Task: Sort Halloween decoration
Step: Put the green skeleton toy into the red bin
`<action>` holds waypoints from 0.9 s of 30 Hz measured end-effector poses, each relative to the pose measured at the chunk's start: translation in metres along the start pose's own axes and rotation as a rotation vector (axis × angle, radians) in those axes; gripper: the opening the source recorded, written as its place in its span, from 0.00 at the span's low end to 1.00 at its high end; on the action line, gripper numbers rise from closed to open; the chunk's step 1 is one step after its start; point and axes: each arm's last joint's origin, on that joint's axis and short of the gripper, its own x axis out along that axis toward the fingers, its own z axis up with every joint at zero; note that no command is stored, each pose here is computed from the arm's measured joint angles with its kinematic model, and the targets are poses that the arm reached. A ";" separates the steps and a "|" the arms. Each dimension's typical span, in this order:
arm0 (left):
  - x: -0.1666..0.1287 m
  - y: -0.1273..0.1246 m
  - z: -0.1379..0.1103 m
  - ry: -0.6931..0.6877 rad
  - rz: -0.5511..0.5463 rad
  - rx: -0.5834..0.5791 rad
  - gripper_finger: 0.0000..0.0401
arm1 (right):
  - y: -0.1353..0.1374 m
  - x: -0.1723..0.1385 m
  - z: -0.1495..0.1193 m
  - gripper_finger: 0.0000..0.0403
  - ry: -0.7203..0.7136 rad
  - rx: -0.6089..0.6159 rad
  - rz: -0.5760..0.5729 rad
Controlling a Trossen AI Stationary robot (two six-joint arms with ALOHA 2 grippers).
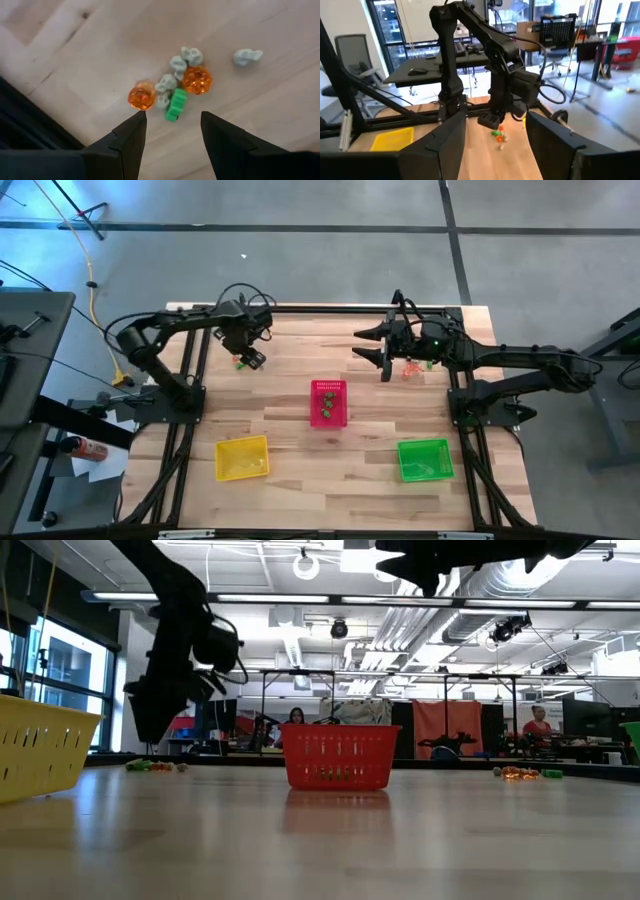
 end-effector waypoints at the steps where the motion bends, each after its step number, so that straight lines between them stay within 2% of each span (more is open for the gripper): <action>1: 0.002 0.000 0.001 0.011 0.002 0.006 0.44 | 0.000 0.000 -0.001 0.50 0.008 0.016 -0.001; 4: 0.005 -0.001 0.003 0.003 0.000 0.029 0.44 | 0.000 0.000 -0.003 0.50 0.033 0.060 -0.003; 11: 0.006 -0.003 0.004 -0.003 -0.030 0.051 0.41 | 0.000 0.000 -0.005 0.50 0.054 0.074 -0.005; 18: 0.029 -0.007 -0.013 0.069 -0.024 0.071 0.34 | 0.000 0.000 -0.005 0.50 0.054 0.073 -0.005; 22: 0.041 -0.009 -0.016 0.035 -0.025 0.062 0.32 | -0.001 0.000 -0.005 0.50 0.052 0.065 -0.016; 27: 0.042 -0.009 -0.015 0.019 -0.030 0.046 0.32 | -0.001 0.000 -0.005 0.50 0.050 0.065 -0.037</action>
